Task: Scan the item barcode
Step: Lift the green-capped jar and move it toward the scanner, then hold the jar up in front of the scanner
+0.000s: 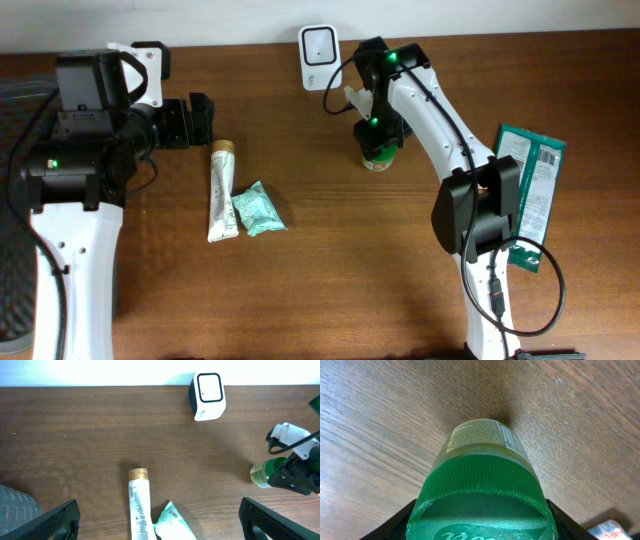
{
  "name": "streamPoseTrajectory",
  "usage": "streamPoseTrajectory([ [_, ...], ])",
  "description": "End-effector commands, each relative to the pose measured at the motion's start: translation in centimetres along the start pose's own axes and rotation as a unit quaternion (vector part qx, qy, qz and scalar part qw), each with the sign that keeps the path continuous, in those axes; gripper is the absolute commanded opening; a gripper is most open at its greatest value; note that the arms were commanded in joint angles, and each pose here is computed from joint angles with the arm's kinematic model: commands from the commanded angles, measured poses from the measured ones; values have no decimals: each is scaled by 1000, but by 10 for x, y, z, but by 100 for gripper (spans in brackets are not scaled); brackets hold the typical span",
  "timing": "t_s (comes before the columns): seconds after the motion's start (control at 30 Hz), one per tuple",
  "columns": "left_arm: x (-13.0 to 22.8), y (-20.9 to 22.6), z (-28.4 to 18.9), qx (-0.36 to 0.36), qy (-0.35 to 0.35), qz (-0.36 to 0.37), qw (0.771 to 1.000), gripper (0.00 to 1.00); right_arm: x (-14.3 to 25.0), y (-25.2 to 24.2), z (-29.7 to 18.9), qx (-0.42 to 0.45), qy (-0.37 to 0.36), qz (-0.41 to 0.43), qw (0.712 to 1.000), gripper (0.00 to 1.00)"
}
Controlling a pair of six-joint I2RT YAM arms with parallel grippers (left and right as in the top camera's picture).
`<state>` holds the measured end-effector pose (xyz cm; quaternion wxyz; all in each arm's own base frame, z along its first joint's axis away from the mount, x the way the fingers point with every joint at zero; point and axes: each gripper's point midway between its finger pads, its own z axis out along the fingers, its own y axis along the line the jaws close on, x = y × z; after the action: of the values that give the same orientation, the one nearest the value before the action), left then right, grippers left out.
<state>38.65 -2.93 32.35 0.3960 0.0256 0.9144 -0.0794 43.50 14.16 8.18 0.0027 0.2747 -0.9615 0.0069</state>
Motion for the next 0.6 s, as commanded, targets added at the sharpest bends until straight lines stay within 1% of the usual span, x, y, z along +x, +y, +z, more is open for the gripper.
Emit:
streamPoseTrajectory([
  [0.0,-6,2,-7,-4,-12,6,1000,99,-11,-6,-26,3,-35,63,997,54],
  [0.07,-6,2,-7,-4,-12,6,1000,99,-17,-6,-38,-1,-53,115,992,54],
  [0.1,-6,2,-7,-4,-12,6,1000,99,-24,0,-48,-26,-70,155,985,54],
  [0.17,-6,2,-7,-4,-12,6,1000,99,-37,20,-64,-101,-96,195,971,54],
  [0.23,-6,2,-7,-4,-12,6,1000,99,-50,41,-82,-185,-115,230,948,53],
  [0.27,-6,2,-7,-4,-12,6,1000,99,-56,51,-91,-229,-122,242,935,49],
  [0.3,-6,2,-7,-4,-12,6,1000,99,-67,64,-104,-289,-134,246,916,45],
  [0.33,-6,2,-7,-4,-12,6,1000,99,-72,70,-112,-322,-138,250,903,46],
  [0.37,-6,2,-7,-4,-12,6,1000,99,-77,75,-124,-367,-139,263,881,49],
  [0.4,-6,2,-7,-4,-12,6,1000,99,-80,78,-132,-399,-137,270,866,50],
  [0.47,-6,2,-7,-4,-12,6,1000,99,-80,81,-145,-447,-122,290,837,52],
  [0.53,-6,2,-7,-4,-12,6,1000,99,-77,82,-162,-504,-96,311,800,52],
  [0.57,-6,2,-7,-4,-12,6,1000,99,-76,82,-168,-522,-90,311,789,52],
])
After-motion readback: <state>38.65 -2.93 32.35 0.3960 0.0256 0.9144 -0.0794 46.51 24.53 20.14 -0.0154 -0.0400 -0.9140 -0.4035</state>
